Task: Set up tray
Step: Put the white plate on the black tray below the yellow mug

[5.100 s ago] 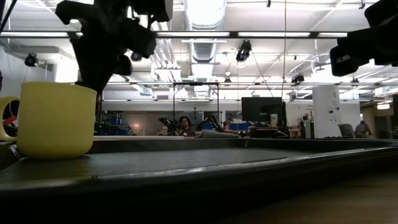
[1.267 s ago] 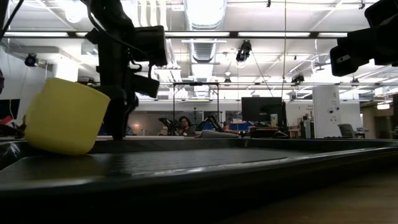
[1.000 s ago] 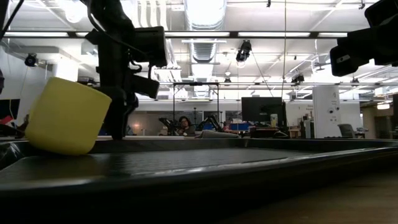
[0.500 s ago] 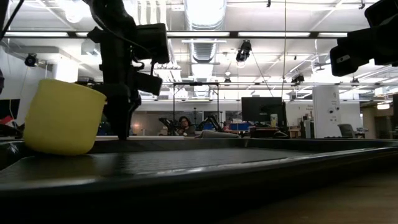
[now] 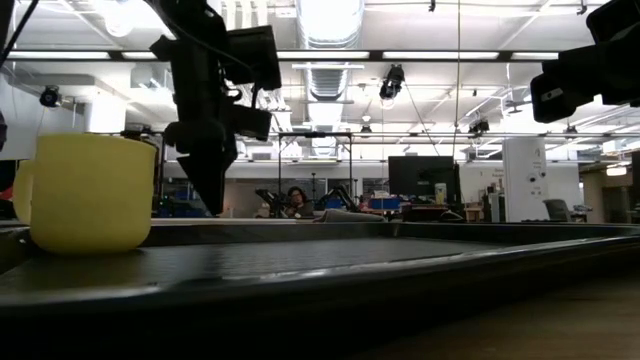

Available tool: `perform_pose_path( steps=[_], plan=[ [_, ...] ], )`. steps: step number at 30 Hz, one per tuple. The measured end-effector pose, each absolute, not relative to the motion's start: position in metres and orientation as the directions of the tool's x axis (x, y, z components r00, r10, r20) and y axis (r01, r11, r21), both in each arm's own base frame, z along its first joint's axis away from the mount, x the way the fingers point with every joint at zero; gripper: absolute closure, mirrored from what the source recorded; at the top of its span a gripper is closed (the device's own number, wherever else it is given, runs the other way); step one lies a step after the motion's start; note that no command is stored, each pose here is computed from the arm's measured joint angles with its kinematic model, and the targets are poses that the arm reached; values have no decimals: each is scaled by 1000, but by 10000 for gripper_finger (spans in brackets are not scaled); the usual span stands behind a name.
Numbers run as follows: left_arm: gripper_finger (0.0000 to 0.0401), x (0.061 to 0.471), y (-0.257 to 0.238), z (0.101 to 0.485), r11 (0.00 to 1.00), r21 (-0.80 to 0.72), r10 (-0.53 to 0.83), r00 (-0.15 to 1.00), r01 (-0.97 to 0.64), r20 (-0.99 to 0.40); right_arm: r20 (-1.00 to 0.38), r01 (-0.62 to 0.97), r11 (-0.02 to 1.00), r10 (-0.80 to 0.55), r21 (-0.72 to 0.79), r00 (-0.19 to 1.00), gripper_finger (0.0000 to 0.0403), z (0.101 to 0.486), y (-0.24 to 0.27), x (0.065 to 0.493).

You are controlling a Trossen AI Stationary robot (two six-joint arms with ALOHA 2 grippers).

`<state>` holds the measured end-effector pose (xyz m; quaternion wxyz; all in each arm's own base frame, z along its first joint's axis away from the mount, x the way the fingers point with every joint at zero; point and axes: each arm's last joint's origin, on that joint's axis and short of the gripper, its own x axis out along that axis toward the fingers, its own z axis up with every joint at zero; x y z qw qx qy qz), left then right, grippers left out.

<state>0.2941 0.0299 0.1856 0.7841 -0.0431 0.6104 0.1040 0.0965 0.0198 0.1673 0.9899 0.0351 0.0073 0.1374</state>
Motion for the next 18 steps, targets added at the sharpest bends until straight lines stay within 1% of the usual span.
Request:
perform_pose_path(
  steps=[6, 14, 18],
  plan=[
    [315, 288, 39, 180, 967, 60, 113, 204, -249, -972, -5, -272, 960, 273, 71, 962, 335, 167, 20, 96],
    [315, 288, 39, 180, 967, 56, 108, 203, -249, -973, -5, -272, 960, 273, 72, 962, 335, 167, 20, 96],
    [315, 288, 38, 180, 969, 28, 81, 205, -246, -975, -5, -272, 960, 273, 71, 962, 335, 167, 20, 96]
  ],
)
